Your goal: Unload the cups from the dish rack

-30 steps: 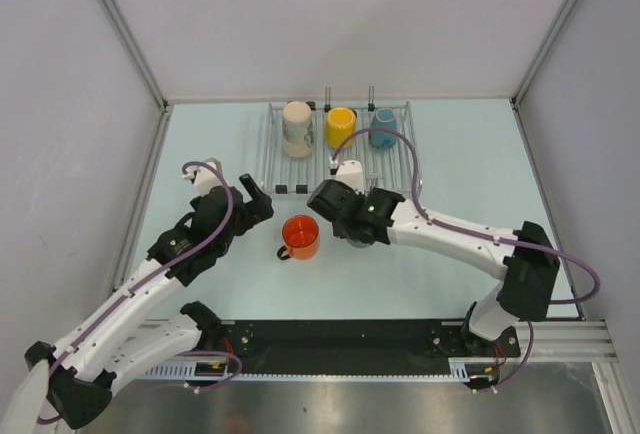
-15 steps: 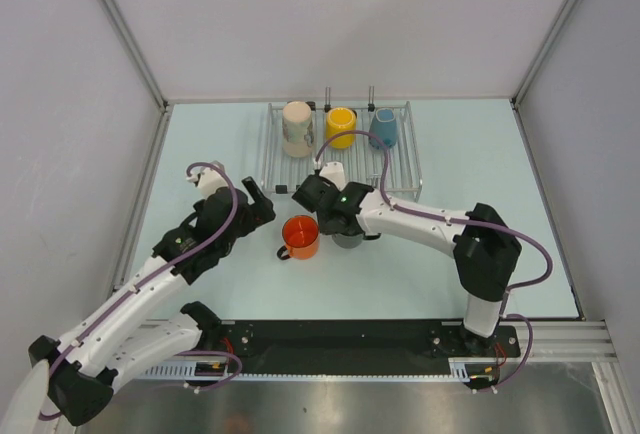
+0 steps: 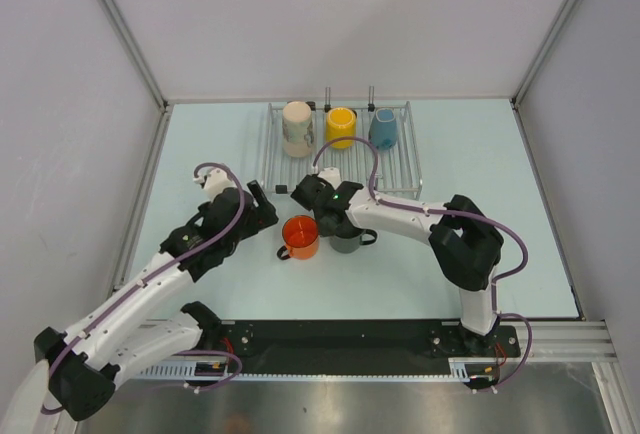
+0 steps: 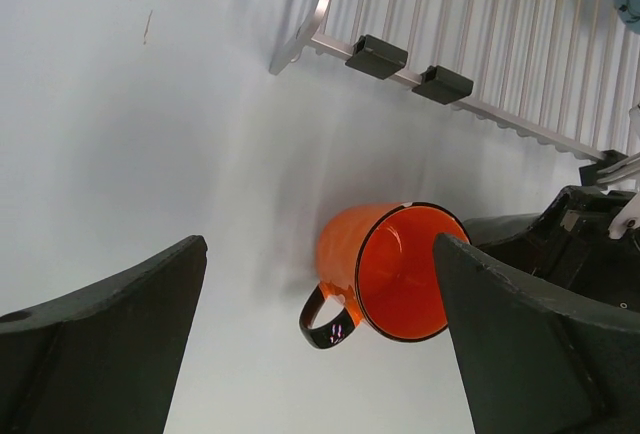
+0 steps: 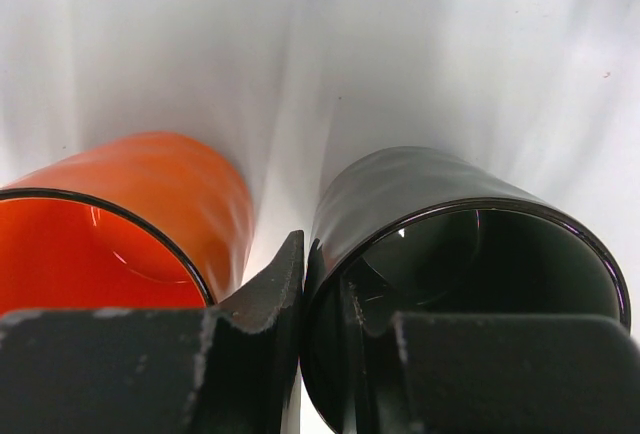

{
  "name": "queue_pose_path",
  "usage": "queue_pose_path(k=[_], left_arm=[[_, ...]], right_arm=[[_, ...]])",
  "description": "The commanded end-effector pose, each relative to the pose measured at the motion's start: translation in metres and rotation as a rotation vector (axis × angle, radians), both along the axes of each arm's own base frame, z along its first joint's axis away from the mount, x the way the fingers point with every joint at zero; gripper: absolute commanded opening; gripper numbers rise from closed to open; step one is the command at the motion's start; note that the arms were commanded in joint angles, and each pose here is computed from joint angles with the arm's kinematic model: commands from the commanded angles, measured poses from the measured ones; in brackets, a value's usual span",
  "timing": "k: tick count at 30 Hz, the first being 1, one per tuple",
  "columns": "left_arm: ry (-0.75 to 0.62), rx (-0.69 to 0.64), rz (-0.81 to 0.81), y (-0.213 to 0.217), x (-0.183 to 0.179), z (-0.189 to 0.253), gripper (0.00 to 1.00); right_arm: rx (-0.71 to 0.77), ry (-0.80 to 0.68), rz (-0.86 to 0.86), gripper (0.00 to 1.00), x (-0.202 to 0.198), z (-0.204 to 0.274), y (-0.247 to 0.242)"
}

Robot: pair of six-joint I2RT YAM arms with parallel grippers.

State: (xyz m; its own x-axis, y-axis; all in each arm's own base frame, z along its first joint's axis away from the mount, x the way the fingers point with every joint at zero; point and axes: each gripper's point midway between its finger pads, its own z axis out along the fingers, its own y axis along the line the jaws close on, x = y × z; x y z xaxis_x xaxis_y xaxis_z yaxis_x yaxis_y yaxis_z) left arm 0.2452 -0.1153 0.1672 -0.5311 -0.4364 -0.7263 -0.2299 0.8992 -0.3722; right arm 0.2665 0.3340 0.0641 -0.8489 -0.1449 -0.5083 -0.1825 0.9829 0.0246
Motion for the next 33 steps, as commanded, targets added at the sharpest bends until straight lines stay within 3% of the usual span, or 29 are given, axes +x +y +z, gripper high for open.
queue_pose_path(k=[1, 13, 19, 22, 29, 33], left_arm=[[0.002, -0.034, -0.005, -0.008, 0.004, -0.001, 1.0], [0.019, -0.039, -0.02, -0.015, 0.004, -0.008, 1.0], [0.024, -0.037, -0.026, -0.016, 0.003, -0.01, 1.0], [0.022, -0.04, -0.026, -0.017, 0.003, -0.01, 1.0], [0.021, -0.031, -0.03, -0.019, 0.005, -0.008, 1.0], [0.013, -0.021, -0.03, -0.018, 0.007, -0.005, 1.0]], right_arm=[[0.074, -0.04, 0.015, 0.0, 0.008, 0.02, 0.022], [0.071, -0.005, 0.027, 0.01, -0.008, 0.006, 0.028], [0.055, -0.005, 0.023, 0.27, -0.009, 0.004, 0.024], [0.053, -0.012, 0.015, 0.32, -0.008, 0.007, 0.021], [0.041, -0.041, 0.002, 0.37, -0.009, 0.021, 0.012], [0.077, -0.111, -0.01, 0.37, -0.004, 0.06, 0.005]])
